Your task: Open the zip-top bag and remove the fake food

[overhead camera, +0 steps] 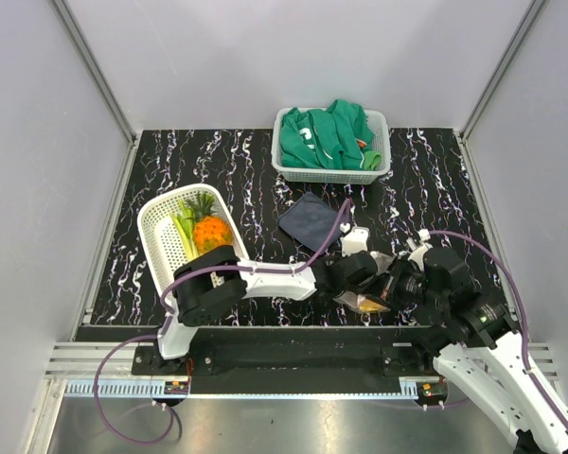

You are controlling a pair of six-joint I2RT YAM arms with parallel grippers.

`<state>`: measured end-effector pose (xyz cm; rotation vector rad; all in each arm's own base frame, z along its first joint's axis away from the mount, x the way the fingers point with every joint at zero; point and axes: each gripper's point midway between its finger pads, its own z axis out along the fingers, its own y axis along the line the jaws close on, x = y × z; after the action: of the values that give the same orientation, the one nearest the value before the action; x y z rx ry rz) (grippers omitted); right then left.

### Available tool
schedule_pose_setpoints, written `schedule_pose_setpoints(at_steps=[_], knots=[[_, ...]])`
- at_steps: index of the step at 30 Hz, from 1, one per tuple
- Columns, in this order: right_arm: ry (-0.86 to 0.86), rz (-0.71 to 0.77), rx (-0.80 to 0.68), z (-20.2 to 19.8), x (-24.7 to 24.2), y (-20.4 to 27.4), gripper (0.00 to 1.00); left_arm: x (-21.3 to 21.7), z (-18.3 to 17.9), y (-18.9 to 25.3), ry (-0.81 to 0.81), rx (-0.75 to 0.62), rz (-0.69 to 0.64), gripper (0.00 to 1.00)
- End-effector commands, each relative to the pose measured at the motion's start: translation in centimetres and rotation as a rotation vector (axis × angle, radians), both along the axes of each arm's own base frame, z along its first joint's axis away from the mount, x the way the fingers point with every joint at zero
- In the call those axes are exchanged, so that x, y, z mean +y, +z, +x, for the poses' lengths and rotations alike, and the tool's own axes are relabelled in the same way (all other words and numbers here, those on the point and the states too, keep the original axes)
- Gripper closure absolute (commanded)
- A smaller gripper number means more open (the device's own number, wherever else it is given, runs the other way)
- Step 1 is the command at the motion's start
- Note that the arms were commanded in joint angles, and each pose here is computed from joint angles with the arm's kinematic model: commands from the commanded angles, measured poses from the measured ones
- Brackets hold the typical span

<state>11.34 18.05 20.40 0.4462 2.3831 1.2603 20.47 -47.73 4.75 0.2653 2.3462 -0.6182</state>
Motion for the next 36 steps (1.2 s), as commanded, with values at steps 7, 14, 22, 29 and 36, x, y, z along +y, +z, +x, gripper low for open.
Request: schedule_pose_setpoints(at_steps=[7, 14, 22, 29, 36], knots=[[0.052, 0.008, -0.086, -0.5, 0.1, 2.0, 1.00, 2.4, 3.1, -3.1, 0.054, -0.059, 0.091, 0.79], [0.019, -0.112, -0.126, 0.2, -1.4, 1.1, 1.00, 4.5, 1.0, 0.9, -0.009, -0.125, 0.107, 1.00], [0.010, -0.303, -0.216, 1.4, -3.8, 1.1, 1.00, 6.5, -4.5, 5.4, -0.133, -0.041, 0.110, 0.91], [0.029, -0.384, -0.262, 1.7, -4.7, 2.0, 1.00, 7.8, -8.1, 10.7, -0.248, -0.034, 0.004, 0.30], [0.074, -0.395, -0.300, 1.7, -4.5, 2.8, 1.00, 8.1, -8.8, 19.3, -0.311, -0.125, -0.172, 0.26]])
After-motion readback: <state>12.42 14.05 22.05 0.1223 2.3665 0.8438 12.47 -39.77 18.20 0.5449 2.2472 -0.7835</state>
